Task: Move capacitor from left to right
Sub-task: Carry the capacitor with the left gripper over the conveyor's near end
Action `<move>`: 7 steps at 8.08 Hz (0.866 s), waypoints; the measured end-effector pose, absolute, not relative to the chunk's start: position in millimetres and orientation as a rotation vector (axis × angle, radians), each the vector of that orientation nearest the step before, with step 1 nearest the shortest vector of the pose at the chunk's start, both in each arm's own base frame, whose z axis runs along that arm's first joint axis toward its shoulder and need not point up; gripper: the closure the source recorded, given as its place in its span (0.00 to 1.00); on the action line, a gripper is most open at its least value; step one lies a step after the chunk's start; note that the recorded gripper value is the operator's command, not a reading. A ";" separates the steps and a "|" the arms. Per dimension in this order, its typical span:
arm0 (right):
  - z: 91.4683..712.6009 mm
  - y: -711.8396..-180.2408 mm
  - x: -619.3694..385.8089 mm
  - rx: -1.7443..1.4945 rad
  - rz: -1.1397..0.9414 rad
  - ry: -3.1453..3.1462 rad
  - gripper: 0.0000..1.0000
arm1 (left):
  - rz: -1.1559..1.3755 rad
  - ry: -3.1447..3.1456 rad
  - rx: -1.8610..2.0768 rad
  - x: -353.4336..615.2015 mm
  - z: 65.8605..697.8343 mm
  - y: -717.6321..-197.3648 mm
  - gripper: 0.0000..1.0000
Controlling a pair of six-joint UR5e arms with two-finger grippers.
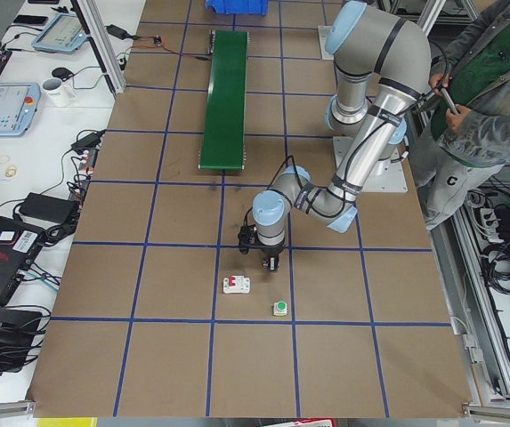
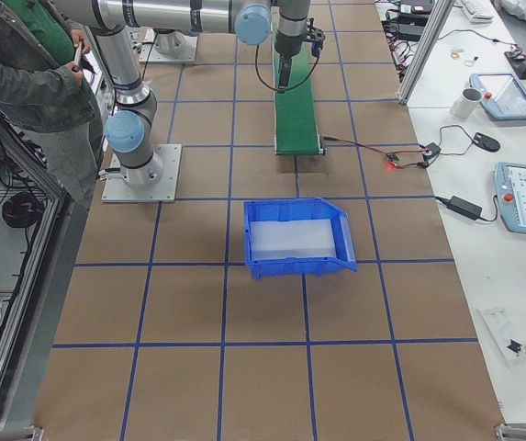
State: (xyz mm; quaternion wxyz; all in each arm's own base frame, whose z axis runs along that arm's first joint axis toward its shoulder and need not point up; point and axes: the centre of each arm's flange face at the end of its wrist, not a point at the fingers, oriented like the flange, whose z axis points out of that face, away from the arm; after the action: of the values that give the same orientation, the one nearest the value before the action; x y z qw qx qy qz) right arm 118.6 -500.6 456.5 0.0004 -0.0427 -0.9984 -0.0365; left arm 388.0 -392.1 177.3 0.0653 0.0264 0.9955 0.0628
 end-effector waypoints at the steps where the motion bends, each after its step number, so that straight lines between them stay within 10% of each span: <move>1: 456.5 -500.6 118.4 -0.135 -0.115 -3.136 0.00 | 0.199 2.998 0.080 388.3 178.1 -391.5 1.00; 7: 456.5 -500.7 118.2 -0.134 -0.114 -3.136 0.00 | 0.213 2.910 0.051 383.1 212.8 -391.6 1.00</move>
State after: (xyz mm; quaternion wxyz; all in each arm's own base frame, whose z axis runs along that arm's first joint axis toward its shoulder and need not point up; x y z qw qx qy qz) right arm 118.2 -500.7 456.5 0.0004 -0.0427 -0.9984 -0.0362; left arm 383.1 -391.6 212.8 0.1117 0.0173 0.9910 0.0725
